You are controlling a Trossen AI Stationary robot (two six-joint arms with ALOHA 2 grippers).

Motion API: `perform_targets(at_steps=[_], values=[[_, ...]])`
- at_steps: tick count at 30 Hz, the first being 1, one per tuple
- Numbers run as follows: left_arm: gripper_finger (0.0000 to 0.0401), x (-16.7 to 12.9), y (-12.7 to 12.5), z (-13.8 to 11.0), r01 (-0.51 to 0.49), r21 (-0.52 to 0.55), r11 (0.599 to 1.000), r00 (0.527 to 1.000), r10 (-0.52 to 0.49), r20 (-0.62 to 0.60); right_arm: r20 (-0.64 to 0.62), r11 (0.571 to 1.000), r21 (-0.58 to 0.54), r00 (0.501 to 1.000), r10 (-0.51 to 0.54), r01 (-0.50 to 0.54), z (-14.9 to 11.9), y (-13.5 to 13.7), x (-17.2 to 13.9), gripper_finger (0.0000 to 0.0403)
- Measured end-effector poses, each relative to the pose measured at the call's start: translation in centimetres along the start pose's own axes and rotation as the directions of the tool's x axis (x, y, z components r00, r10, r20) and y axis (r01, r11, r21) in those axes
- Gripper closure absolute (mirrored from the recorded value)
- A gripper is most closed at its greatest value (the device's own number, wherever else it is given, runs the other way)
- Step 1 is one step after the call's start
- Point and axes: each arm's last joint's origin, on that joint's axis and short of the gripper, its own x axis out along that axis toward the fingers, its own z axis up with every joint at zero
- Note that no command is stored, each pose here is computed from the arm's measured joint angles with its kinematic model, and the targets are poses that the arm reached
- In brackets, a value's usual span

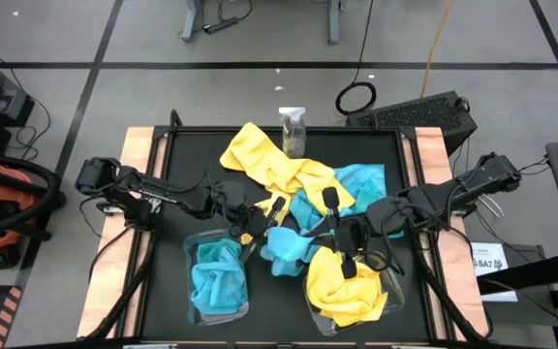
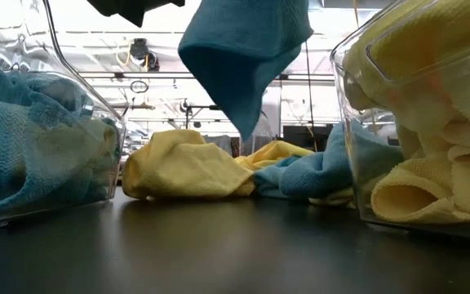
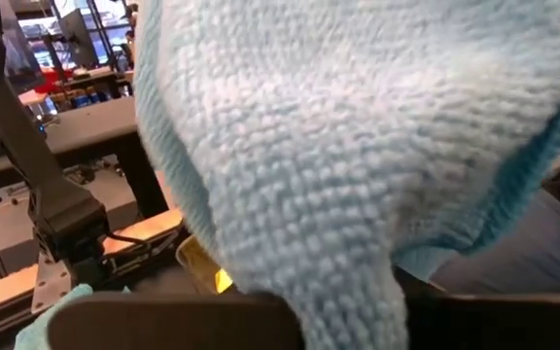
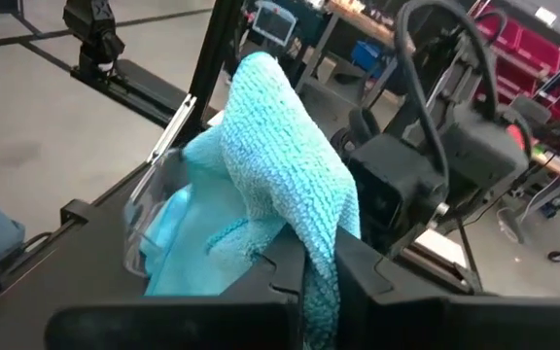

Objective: Sort microfiber towel by color & place in baskets
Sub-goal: Put the blue microfiber towel into the left transparent bin

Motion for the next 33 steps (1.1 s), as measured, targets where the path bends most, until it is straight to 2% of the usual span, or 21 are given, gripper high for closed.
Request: perform_targets(at_steps=[6, 11, 17, 21, 27, 33], values=[[0.0394, -0.2, -0.1, 0.1, 0.004, -0.012, 1.000, 1.000, -0.004, -0.018, -0.035, 1.000, 0.012, 0.999, 0.017, -0.017, -0.3, 0.3, 0.0, 0.0359], [0.0395, -1.3, -0.4, 1.3, 0.007, -0.022, 1.000, 0.999, -0.007, -0.036, -0.057, 0.999, 0.006, 0.998, 0.035, -0.035, -0.3, 1.0, -0.2, 0.0305], [0.0395, -3.4, -1.2, 3.7, -0.020, -0.014, 1.000, 0.999, 0.019, -0.050, -0.155, 0.999, 0.009, 0.987, -0.035, 0.037, -0.9, 1.7, -0.5, 0.0234], [0.0396, -4.5, -1.9, 5.2, -0.042, -0.005, 0.999, 0.998, 0.042, -0.049, -0.215, 0.997, 0.026, 0.975, -0.064, 0.071, -1.3, 2.0, -0.7, 0.0202], [0.0396, -5.9, -3.5, 6.7, -0.034, -0.018, 0.999, 0.997, 0.033, -0.068, -0.368, 0.987, 0.042, 0.921, -0.127, 0.153, -2.8, 2.1, -1.2, 0.0186], [0.0396, -7.1, -5.1, 7.5, -0.050, -0.042, 0.998, 0.991, 0.045, -0.123, -0.461, 0.980, 0.101, 0.881, -0.108, 0.173, -3.8, 2.3, -1.6, 0.0188]])
